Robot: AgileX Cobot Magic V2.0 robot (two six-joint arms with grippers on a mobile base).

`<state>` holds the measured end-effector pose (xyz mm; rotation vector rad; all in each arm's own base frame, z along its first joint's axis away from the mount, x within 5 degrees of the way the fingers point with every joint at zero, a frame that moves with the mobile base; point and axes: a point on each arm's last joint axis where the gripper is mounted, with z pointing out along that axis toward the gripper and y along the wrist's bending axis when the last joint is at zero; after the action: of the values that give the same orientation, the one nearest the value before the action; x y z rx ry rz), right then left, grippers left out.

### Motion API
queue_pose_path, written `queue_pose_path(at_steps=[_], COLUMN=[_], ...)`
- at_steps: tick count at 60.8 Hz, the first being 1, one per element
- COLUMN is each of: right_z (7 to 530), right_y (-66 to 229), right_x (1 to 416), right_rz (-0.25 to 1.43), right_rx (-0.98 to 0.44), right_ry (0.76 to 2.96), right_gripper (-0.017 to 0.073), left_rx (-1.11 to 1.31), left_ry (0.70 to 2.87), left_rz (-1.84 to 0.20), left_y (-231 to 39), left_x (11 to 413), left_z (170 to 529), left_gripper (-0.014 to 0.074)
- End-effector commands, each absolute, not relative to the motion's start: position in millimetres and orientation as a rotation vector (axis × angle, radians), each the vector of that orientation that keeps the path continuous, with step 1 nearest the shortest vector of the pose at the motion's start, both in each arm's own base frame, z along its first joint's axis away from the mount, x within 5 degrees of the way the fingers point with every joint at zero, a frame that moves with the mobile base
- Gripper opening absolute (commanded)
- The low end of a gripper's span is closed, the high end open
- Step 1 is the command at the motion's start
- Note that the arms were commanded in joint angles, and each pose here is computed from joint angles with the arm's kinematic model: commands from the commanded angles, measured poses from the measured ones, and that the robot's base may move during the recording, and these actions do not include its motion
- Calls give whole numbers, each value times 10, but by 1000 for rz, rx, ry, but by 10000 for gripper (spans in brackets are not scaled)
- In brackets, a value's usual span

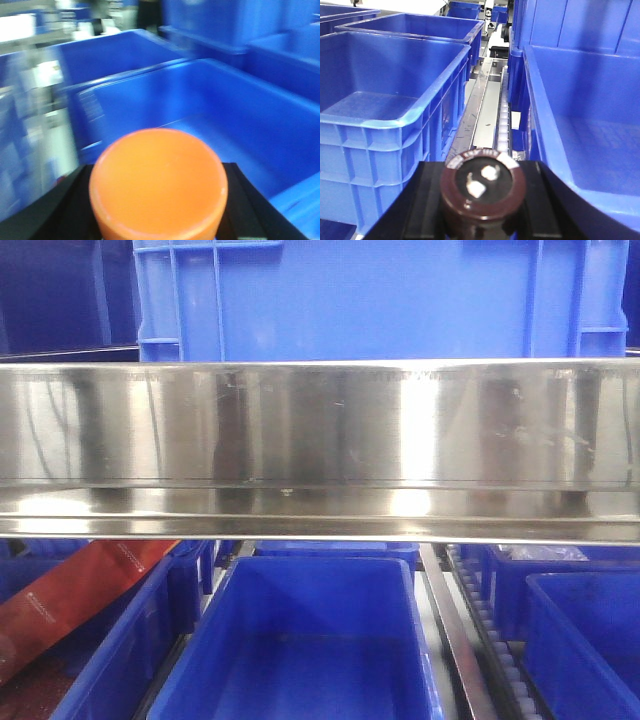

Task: Place cylindrical capacitor in blue bin on shelf
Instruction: 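Lower the orange cylinder into the blue bin and open the left gripper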

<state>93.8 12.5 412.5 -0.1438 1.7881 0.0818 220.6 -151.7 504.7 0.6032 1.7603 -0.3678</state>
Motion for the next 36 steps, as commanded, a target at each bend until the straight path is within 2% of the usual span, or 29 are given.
queue_pose_path(at_steps=[1, 11, 28, 33, 36], right_z=[4156, 4157, 4158, 4159, 4155], right_y=[123, 124, 137, 140, 141], right_x=[938, 938, 937, 936, 935], right_rz=[76, 79, 104, 113, 113], right_rx=[-145, -144, -137, -134, -135], right_ry=[1760, 1760, 1759, 1759, 1763], right_gripper=[-153, -153, -153, -153, -153], left_rx=[648, 710, 745, 756, 761], left_ry=[1754, 1807, 1888, 1915, 1929], left_rz=[-403, -415, -395, -388, -384], left_y=[-1794, -2249, -2636, -2692, -2716], left_x=[2365, 2724, 3177, 3244, 3273], left_z=[5045, 4811, 4307, 4185, 4129], left_gripper=[-111, -111, -106, -39, 57])
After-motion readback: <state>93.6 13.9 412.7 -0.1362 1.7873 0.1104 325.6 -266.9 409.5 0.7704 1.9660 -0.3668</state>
